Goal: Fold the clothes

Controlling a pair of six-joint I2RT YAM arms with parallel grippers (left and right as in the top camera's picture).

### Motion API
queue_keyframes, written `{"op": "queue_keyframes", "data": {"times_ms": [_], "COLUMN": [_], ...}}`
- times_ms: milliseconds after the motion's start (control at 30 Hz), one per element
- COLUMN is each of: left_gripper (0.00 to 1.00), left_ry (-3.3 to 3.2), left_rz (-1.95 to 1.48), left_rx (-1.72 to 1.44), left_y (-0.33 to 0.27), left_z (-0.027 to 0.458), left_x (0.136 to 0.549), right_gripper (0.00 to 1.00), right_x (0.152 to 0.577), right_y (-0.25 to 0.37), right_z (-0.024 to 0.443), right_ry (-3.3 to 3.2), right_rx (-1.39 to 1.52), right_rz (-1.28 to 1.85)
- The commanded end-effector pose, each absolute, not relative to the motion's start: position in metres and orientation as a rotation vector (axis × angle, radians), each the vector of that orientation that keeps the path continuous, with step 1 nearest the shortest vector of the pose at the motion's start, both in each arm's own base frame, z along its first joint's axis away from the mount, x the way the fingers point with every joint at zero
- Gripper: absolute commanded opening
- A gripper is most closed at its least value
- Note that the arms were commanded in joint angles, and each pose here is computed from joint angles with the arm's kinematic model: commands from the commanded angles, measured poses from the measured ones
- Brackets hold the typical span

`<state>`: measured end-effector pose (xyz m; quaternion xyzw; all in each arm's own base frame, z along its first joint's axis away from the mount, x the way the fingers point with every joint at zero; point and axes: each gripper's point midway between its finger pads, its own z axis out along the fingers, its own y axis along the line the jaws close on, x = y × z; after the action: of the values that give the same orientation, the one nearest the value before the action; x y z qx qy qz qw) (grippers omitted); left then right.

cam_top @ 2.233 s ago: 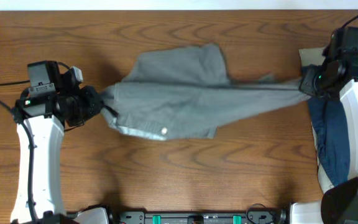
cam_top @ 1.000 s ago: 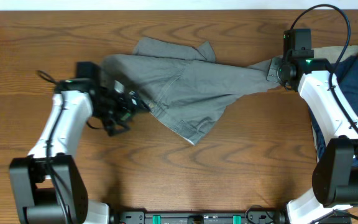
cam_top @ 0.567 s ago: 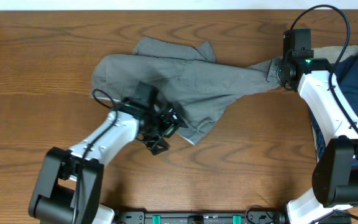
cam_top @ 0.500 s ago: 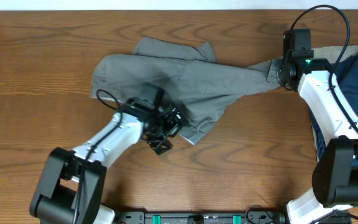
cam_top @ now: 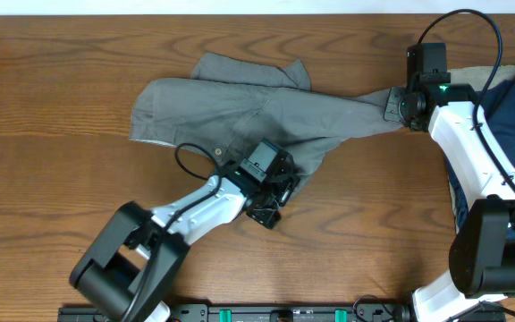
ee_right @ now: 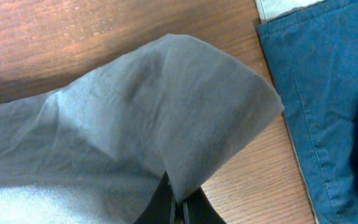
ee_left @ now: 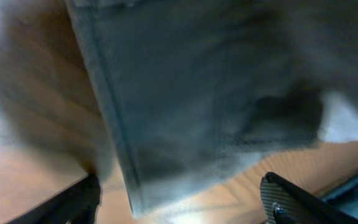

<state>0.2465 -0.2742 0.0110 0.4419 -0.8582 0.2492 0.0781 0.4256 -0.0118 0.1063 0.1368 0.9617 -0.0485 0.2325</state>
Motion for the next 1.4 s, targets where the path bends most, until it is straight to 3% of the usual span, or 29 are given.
{"op": "queue_keyframes", "data": {"times_ms": [0, 67, 233, 367, 567, 833, 1033, 1167, 1367], "left_gripper": [0.79, 0.72, 0.38, 0.34, 0.06, 0.06, 0.06, 0.06, 0.06], "left_ry": [-2.522, -2.547, -2.589, -2.541, -2.553, -2.814, -3.214, -3.513, -3.843], "left_rz": [0.625, 0.589, 0.559, 0.436, 0.277, 0.399, 0.709, 0.844, 0.9], "left_rx": [1.477, 1.507, 1.546, 1.57, 1.476, 1.089, 0.843, 0.784, 0.688], "left_y": [-0.264, -0.258, -0.244, -0.226, -0.198, -0.148, -0.103, -0.068, -0.035], "left_z": [-0.014, -0.021, -0.025, -0.03, -0.033, 0.003, 0.099, 0.19, 0.309], "left_x": [0.244, 0.247, 0.256, 0.244, 0.225, 0.249, 0.303, 0.327, 0.326], "right_gripper": [0.02, 0.02, 0.02, 0.02, 0.02, 0.01, 0.01, 0.01, 0.01], "right_x": [0.423, 0.422, 0.42, 0.42, 0.417, 0.405, 0.406, 0.415, 0.408], "right_y": [-0.019, -0.019, -0.02, -0.024, -0.033, -0.017, 0.002, 0.008, 0.019], "right_z": [0.109, 0.108, 0.107, 0.107, 0.107, 0.099, 0.118, 0.175, 0.276], "right_ry": [2.633, 2.639, 2.65, 2.648, 2.652, 2.742, 2.716, 2.573, 2.332], "right_rx": [0.415, 0.415, 0.415, 0.424, 0.455, 0.392, 0.346, 0.317, 0.215], "right_rz": [-0.165, -0.167, -0.171, -0.175, -0.184, -0.063, 0.043, 0.115, 0.2]}}
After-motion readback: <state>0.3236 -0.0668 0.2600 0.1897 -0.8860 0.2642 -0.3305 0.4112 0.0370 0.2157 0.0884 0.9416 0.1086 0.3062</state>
